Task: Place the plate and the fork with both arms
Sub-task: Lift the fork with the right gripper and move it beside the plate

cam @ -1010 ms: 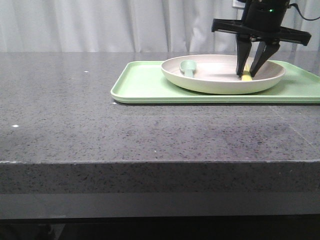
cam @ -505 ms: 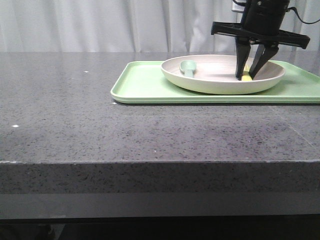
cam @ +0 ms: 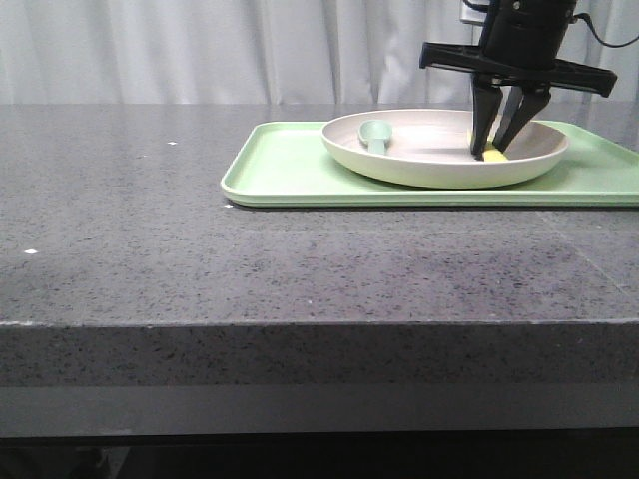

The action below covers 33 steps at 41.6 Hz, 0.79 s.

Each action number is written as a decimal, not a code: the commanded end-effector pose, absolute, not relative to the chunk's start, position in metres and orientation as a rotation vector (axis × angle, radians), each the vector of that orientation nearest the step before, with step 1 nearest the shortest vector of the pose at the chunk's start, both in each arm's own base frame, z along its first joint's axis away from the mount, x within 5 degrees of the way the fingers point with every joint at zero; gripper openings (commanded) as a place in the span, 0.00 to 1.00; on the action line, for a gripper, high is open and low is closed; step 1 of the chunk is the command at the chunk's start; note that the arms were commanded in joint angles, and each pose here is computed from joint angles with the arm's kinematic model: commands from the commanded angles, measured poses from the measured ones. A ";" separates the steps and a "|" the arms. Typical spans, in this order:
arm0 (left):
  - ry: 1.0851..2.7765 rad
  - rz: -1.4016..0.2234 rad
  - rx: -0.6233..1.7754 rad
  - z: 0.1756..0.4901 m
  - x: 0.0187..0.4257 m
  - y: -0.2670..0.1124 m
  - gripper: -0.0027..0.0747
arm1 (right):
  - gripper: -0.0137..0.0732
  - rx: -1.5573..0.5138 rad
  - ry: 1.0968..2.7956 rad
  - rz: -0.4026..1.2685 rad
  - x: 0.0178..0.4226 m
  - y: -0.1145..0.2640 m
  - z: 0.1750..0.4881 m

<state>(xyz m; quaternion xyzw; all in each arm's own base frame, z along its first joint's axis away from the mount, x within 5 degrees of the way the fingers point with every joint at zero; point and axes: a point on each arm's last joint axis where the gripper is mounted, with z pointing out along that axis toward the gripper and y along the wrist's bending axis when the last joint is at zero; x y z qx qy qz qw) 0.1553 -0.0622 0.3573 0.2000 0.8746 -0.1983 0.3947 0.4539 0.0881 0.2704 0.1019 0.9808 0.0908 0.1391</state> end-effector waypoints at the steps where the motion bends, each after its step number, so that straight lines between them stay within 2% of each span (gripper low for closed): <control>1: 2.134 -0.514 0.466 0.371 0.156 -0.062 0.44 | 0.23 0.226 2.766 0.273 0.442 0.083 0.319; 11: 2.136 -0.514 0.467 0.371 0.156 -0.062 0.44 | 0.23 0.054 2.690 0.250 0.424 0.076 0.363; 19: 2.136 -0.514 0.467 0.371 0.156 -0.062 0.44 | 0.23 0.059 2.656 0.220 0.409 0.049 0.381; 24: 2.136 -0.514 0.467 0.371 0.156 -0.062 0.44 | 0.23 0.088 2.679 0.186 0.401 0.025 0.378; 33: 2.136 -0.514 0.467 0.371 0.156 -0.062 0.44 | 0.23 0.147 2.767 0.143 0.401 -0.014 0.350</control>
